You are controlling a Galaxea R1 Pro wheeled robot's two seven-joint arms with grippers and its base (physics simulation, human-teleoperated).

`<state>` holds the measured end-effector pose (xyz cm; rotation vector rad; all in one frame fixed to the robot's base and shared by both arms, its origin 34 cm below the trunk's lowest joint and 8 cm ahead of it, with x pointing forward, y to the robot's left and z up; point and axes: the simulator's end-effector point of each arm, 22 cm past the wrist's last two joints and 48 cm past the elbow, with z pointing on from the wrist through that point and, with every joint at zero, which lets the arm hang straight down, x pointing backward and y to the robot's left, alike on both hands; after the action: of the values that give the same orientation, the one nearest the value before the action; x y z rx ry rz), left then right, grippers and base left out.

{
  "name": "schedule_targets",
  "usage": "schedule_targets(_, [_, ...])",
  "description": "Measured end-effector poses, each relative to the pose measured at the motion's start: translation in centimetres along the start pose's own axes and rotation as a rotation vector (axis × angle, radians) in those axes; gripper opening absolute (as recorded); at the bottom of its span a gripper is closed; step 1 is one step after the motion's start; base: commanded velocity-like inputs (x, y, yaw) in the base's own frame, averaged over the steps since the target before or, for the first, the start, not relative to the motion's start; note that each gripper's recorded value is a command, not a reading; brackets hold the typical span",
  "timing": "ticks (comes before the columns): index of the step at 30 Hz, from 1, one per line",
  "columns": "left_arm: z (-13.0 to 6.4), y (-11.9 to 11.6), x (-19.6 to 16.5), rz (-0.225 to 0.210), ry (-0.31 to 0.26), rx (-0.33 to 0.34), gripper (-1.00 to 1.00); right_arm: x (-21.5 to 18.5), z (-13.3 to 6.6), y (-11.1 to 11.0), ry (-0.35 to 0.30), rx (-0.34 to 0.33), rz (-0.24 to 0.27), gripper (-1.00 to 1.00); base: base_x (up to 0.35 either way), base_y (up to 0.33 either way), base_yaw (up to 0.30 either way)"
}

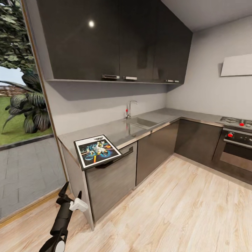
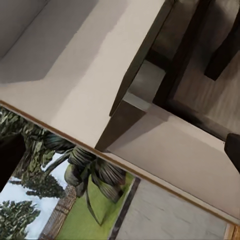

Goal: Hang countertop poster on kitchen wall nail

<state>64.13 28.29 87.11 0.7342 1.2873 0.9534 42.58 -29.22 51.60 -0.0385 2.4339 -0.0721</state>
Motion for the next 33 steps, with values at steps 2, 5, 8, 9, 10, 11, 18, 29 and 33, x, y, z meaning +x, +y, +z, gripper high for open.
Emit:
schedule_targets(2, [-0.07, 0.02, -0.02, -0.001, -0.005, -0.006, 1.00, 0.00, 0.00, 0.02, 0.000, 0.000, 0.000, 1.00, 0.000, 0.000, 0.000])
schedule_targets(5, [-0.15, 0.01, -0.01, -0.001, -0.008, -0.010, 1.00, 0.00, 0.00, 0.02, 0.000, 0.000, 0.000, 1.00, 0.000, 0.000, 0.000])
schedule_targets(8, [-0.19, 0.03, -0.04, -0.003, -0.010, -0.015, 1.00, 0.00, 0.00, 0.02, 0.000, 0.000, 0.000, 1.00, 0.000, 0.000, 0.000])
schedule_targets(9, [-0.19, 0.06, -0.03, -0.003, -0.010, -0.016, 1.00, 0.00, 0.00, 0.04, 0.000, -0.001, 0.000, 1.00, 0.000, 0.000, 0.000])
schedule_targets(10, [-0.19, 0.07, -0.02, -0.003, -0.010, -0.017, 1.00, 0.00, 0.00, 0.05, 0.000, -0.001, 0.000, 1.00, 0.000, 0.000, 0.000])
schedule_targets(11, [-0.20, 0.08, -0.01, -0.003, -0.010, -0.018, 1.00, 0.00, 0.00, 0.07, 0.000, -0.001, 0.000, 1.00, 0.000, 0.000, 0.000])
schedule_targets(18, [-0.22, 0.08, 0.06, -0.004, -0.008, -0.019, 1.00, 0.00, 0.00, 0.06, 0.000, -0.001, 0.000, 1.00, 0.000, 0.000, -0.045])
schedule_targets(29, [-0.24, 0.00, 0.14, -0.004, -0.006, -0.018, 1.00, -0.01, 0.00, 0.02, 0.000, 0.000, 0.000, 1.00, 0.000, 0.000, -0.248])
schedule_targets(33, [-0.25, 0.01, 0.19, -0.004, -0.005, -0.018, 1.00, 0.00, 0.00, 0.05, 0.000, -0.001, 0.001, 1.00, 0.000, 0.090, -0.074])
